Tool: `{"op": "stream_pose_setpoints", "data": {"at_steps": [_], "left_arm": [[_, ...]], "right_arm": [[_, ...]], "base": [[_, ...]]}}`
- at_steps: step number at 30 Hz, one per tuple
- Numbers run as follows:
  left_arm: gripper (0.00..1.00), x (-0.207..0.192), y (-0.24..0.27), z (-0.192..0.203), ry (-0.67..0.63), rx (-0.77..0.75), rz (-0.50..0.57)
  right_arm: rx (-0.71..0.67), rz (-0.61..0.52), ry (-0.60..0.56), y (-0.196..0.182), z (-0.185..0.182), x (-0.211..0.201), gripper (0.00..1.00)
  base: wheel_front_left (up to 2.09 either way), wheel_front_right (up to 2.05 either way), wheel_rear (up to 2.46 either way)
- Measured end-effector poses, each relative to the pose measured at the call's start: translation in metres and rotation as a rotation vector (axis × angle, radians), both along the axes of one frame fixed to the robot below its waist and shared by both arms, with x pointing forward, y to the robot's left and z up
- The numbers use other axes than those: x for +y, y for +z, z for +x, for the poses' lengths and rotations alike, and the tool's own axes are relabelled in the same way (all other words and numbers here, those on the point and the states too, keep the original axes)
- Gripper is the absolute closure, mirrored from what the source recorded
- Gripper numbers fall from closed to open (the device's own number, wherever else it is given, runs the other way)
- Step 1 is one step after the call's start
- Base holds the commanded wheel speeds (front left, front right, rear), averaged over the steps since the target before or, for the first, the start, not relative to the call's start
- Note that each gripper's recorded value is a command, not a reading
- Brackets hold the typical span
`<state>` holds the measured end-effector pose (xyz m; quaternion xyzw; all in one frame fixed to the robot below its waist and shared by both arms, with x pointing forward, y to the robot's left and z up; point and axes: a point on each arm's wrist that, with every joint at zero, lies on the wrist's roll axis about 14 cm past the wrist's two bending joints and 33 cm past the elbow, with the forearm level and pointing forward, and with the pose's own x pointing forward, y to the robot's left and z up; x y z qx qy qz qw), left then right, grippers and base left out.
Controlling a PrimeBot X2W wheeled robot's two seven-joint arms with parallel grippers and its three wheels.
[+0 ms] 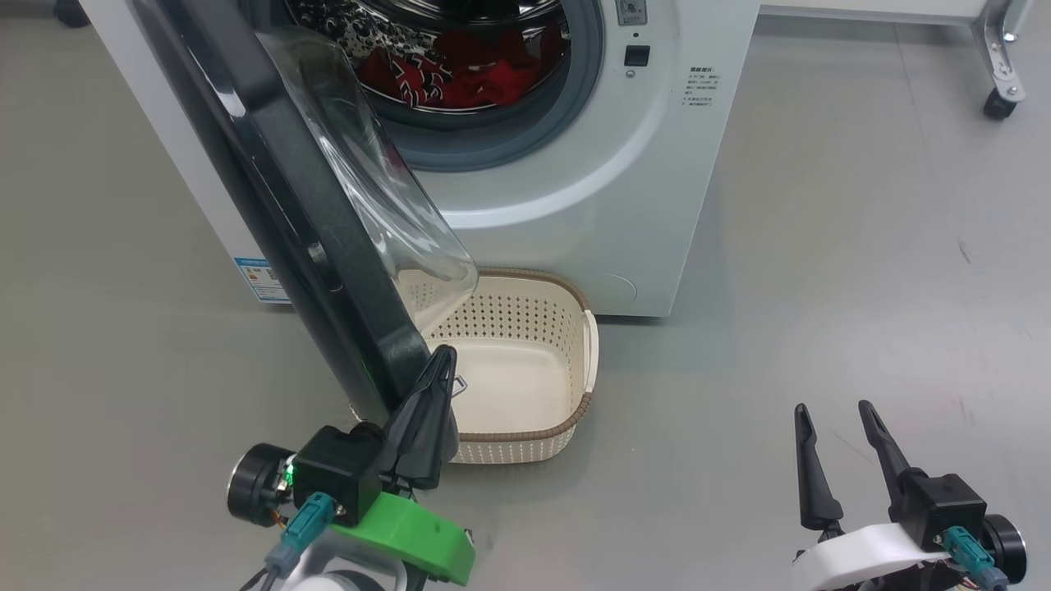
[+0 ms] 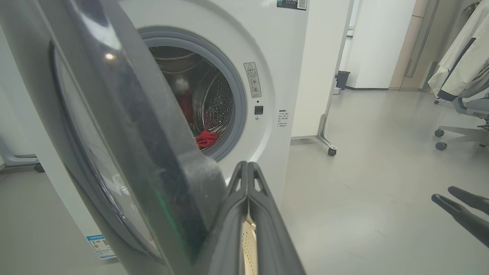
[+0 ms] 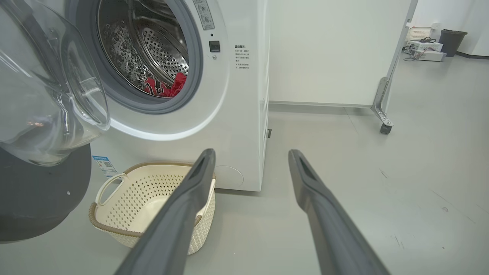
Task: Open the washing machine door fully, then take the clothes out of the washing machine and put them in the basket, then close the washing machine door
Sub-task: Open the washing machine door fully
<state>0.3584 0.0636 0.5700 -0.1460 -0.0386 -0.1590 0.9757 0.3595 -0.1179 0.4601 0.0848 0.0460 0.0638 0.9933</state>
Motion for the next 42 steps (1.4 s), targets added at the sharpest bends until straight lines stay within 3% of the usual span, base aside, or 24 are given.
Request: {"op": "stream_pose_setpoints", "data": {"at_steps": [42], "left_arm": [[1.0, 0.033, -0.024, -0.011, 0.144, 0.089, 0.006]], "right_arm": [[0.016, 0.007, 0.069, -0.008, 0.018, 0.023, 0.0]], "base": [[0.0, 0.0, 0.0]]}}
